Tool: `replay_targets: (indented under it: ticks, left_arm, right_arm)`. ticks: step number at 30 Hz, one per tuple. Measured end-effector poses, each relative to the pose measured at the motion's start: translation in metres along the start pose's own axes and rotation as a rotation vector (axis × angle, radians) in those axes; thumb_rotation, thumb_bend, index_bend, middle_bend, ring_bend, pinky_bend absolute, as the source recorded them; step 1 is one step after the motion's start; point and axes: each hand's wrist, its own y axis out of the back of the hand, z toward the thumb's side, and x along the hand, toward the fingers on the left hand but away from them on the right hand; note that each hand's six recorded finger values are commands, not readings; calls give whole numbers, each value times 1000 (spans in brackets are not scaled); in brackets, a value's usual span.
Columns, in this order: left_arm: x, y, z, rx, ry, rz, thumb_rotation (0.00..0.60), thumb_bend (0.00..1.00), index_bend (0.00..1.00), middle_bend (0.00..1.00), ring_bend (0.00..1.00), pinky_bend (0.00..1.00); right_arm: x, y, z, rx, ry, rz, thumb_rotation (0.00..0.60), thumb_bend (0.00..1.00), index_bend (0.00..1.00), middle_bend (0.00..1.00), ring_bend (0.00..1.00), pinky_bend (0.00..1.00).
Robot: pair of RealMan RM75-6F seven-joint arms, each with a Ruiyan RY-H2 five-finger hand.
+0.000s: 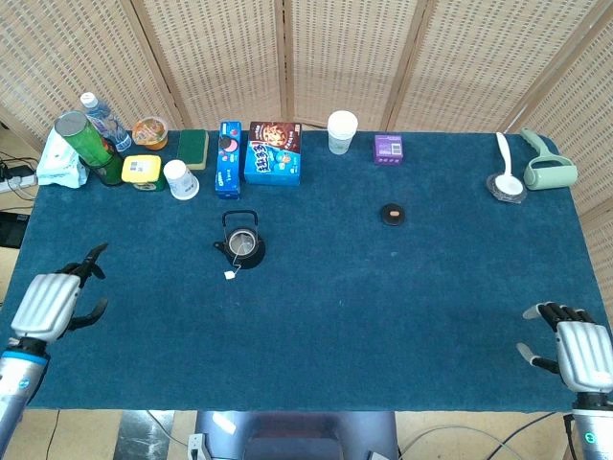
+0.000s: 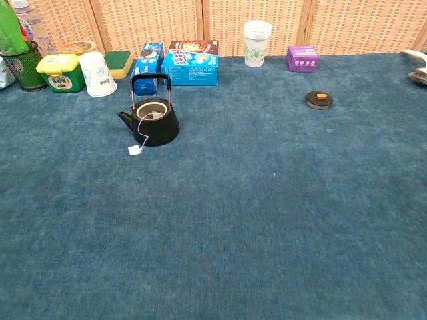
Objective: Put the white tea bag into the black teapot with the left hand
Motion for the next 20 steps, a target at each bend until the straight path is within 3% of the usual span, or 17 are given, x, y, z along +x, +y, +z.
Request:
replay_targets:
  ticks: [11, 20]
  left_arm:
    - [-75, -8, -32, -60, 133, 87, 600, 392, 0, 286, 231, 357]
    - [-86, -11, -39, -96, 173, 137, 600, 388, 0, 286, 231, 355]
  right_arm:
    - [-12, -4, 30, -10, 93, -10, 600, 212, 408, 403, 389, 326]
    - [-12, -3, 35, -8, 107, -9, 600, 212, 408, 403, 389, 323]
